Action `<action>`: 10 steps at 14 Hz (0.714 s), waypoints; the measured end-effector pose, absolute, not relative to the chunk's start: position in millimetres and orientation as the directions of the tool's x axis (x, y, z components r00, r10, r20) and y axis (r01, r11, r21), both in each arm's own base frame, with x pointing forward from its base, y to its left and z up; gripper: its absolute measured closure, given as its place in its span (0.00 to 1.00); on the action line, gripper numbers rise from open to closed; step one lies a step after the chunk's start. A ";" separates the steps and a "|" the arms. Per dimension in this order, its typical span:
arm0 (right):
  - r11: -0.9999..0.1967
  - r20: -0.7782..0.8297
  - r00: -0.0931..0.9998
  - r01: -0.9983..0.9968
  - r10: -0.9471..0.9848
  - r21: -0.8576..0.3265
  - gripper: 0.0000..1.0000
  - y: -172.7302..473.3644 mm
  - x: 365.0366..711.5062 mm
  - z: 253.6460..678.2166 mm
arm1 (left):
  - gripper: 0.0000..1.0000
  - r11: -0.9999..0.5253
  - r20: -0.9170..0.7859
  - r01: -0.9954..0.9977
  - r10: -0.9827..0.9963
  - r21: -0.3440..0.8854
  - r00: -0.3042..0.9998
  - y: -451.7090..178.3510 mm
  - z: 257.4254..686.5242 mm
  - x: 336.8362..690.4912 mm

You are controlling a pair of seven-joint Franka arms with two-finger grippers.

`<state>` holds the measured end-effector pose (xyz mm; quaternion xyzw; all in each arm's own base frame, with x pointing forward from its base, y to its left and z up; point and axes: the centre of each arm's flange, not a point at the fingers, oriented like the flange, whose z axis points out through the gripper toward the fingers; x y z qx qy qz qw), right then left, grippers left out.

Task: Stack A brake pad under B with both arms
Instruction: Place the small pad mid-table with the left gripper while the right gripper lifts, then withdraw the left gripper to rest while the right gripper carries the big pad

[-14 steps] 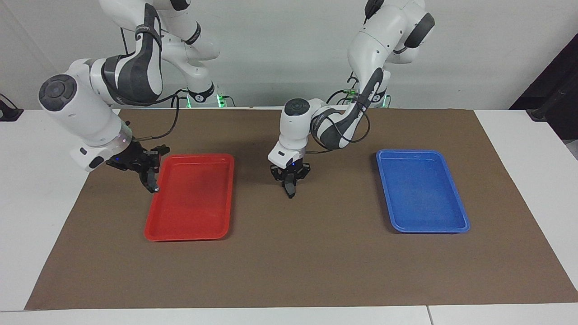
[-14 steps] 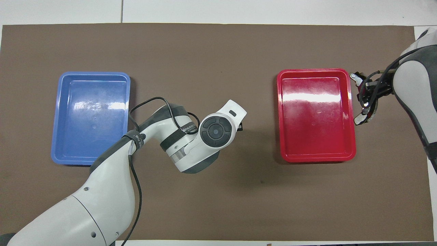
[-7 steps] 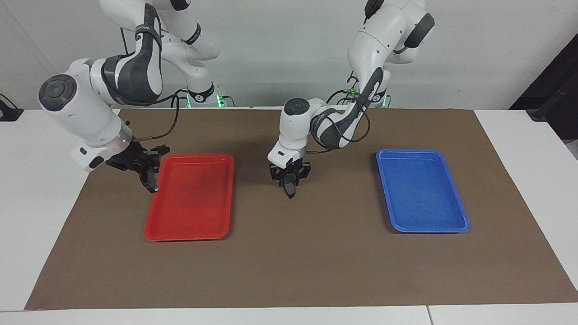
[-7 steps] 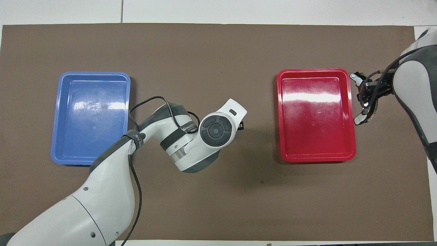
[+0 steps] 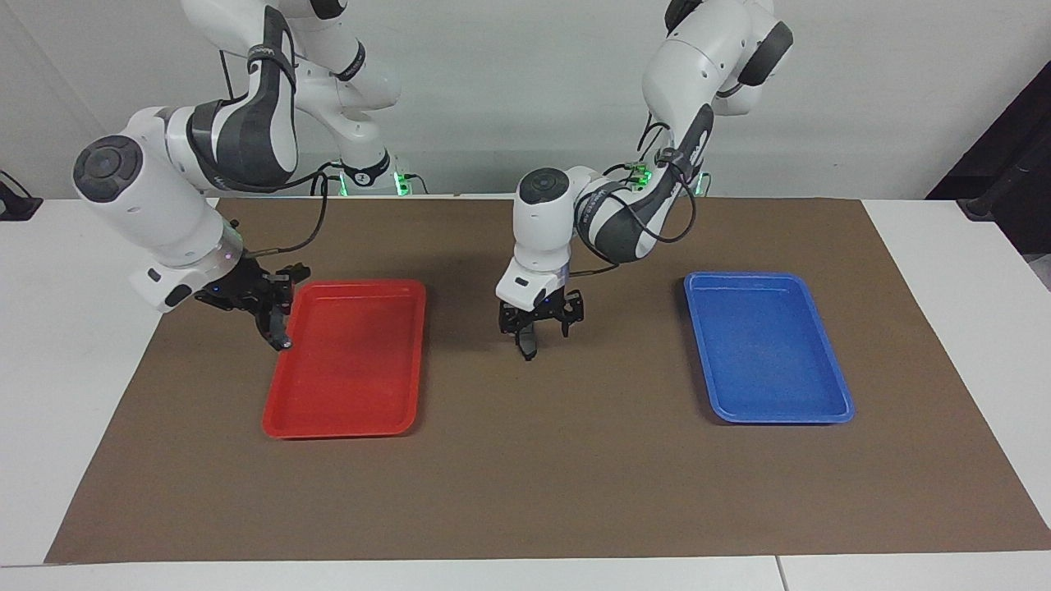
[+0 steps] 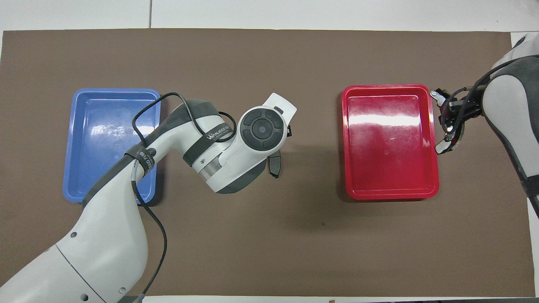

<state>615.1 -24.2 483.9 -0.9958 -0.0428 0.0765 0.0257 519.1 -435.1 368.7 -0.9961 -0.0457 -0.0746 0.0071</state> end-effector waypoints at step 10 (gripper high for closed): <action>-0.970 -0.071 0.969 0.230 0.236 -0.081 0.57 191.6 607.5 477.1 | 0.00 -0.989 0.033 -0.022 -0.027 -0.147 0.999 -277.4 508.1 545.6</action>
